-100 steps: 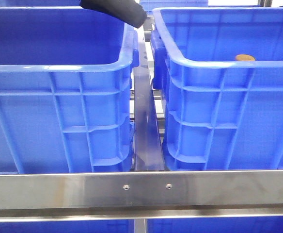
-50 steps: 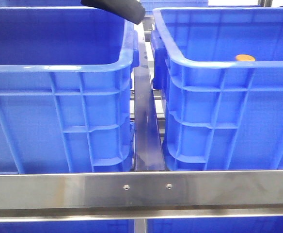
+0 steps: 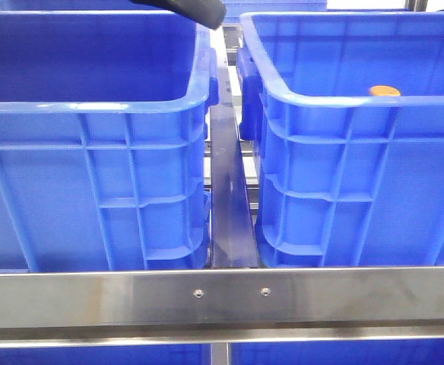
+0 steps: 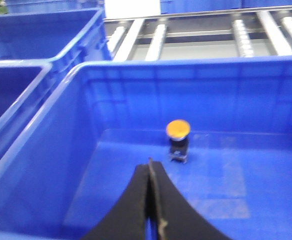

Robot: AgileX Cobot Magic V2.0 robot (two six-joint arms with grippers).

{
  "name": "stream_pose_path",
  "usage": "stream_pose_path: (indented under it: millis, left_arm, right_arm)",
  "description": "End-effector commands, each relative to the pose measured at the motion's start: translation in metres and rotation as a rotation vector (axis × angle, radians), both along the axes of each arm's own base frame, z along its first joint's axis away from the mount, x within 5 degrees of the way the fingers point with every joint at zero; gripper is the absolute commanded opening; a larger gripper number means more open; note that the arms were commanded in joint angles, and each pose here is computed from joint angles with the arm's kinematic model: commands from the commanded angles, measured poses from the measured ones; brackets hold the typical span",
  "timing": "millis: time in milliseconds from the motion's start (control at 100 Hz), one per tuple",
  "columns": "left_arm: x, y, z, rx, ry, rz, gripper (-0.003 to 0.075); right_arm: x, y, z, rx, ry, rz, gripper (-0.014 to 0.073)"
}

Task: Pick red and yellow buttons and place in box
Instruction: 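Move the left gripper back over the bin of buttons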

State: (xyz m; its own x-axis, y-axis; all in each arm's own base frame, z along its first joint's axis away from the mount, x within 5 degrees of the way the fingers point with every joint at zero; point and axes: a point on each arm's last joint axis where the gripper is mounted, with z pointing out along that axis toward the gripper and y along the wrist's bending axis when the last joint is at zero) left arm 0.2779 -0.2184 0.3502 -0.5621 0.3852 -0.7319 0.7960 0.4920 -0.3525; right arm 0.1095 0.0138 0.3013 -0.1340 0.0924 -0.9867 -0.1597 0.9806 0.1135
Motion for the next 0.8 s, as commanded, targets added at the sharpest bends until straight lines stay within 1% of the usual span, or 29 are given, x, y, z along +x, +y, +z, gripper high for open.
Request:
stream_pose_path:
  millis: [0,160,290,370,520,630,690,790]
  left_arm:
    - [-0.003,0.010,0.038,-0.108,-0.100,0.067,0.0598]
    - [0.013,0.038,0.048,-0.142,-0.082,0.197,0.0598]
    - [0.029,0.067,0.045,-0.107,-0.058,0.330,0.0598]
    - [0.036,0.084,0.040,-0.038,-0.052,0.412,0.0598]
    - [0.045,0.109,0.030,0.134,-0.057,0.562,0.0598]
    - [0.049,0.119,0.019,0.222,0.016,0.685,0.0598]
    - [0.052,0.122,0.011,0.269,0.048,0.721,0.0598]
    - [0.059,0.122,-0.004,0.313,0.114,0.747,0.0598]
  right_arm:
    - [-0.001,-0.002,0.002,0.019,-0.024,-0.031,-0.0066]
    - [-0.001,-0.003,-0.004,0.020,-0.009,-0.034,-0.0066]
    - [-0.001,-0.003,-0.004,0.020,-0.010,-0.035,-0.0066]
    - [-0.001,-0.003,-0.004,0.020,-0.010,-0.035,-0.0066]
    - [-0.001,-0.003,-0.004,0.020,-0.010,-0.035,-0.0066]
    - [-0.001,-0.003,-0.004,0.020,-0.010,-0.035,-0.0066]
    - [-0.001,-0.003,-0.004,0.020,-0.010,-0.035,-0.0066]
    - [-0.001,-0.003,-0.004,0.020,-0.010,-0.035,-0.0066]
